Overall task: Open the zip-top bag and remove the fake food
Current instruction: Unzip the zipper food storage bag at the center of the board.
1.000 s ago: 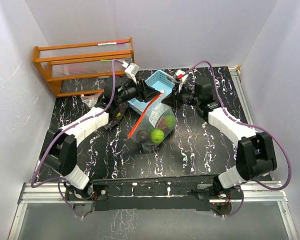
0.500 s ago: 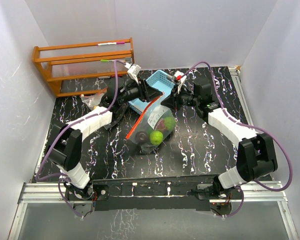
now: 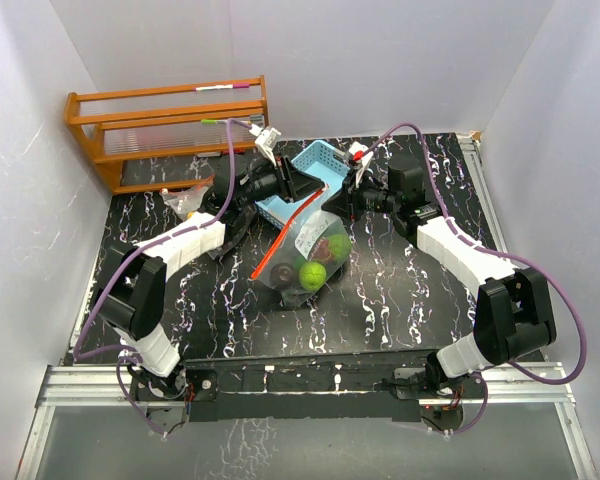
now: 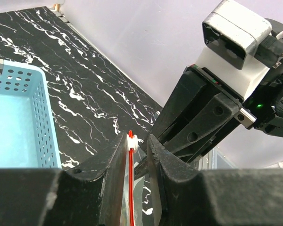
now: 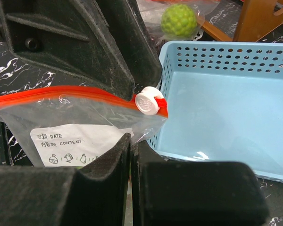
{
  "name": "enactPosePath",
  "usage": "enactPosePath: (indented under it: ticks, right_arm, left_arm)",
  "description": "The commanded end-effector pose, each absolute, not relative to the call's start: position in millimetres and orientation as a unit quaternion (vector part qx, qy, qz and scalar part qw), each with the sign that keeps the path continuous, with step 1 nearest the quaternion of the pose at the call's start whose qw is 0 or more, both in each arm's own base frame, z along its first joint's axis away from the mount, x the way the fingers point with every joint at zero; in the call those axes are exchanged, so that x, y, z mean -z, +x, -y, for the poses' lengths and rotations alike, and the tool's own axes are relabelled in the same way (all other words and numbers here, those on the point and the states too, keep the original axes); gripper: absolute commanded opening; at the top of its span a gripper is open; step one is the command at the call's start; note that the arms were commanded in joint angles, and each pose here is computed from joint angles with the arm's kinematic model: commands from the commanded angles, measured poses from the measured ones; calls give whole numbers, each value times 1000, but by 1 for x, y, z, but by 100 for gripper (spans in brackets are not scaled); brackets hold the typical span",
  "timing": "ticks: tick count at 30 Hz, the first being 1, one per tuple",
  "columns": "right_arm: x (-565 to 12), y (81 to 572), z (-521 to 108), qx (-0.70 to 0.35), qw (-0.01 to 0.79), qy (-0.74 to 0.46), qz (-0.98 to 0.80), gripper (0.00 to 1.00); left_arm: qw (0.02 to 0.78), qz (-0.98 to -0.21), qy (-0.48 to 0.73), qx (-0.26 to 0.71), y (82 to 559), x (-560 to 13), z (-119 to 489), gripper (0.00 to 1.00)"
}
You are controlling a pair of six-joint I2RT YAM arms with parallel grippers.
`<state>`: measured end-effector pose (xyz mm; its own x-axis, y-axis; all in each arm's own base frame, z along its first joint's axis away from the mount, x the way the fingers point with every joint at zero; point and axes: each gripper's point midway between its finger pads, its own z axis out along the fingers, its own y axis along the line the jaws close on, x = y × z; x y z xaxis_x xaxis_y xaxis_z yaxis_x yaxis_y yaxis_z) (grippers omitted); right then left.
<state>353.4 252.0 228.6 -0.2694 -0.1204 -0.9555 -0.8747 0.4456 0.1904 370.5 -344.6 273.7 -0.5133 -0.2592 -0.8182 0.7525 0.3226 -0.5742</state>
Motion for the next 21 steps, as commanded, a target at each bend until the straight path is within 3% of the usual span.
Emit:
enactPosePath:
  ticks: [1,9,21]
  right_arm:
    - [-253,353,-256,-387,514,-375,-668,7]
    - [-253,354,-255,-383,517,-372,-669,7]
    - [-252,354,-255,-384,515,-371,-670,7]
  left_arm:
    - [463,-644,199,575,370,-293,351,23]
    - [456,-651,195,575,370,-281,351,38]
    - [454,-646,194,582,369,-288,352,4]
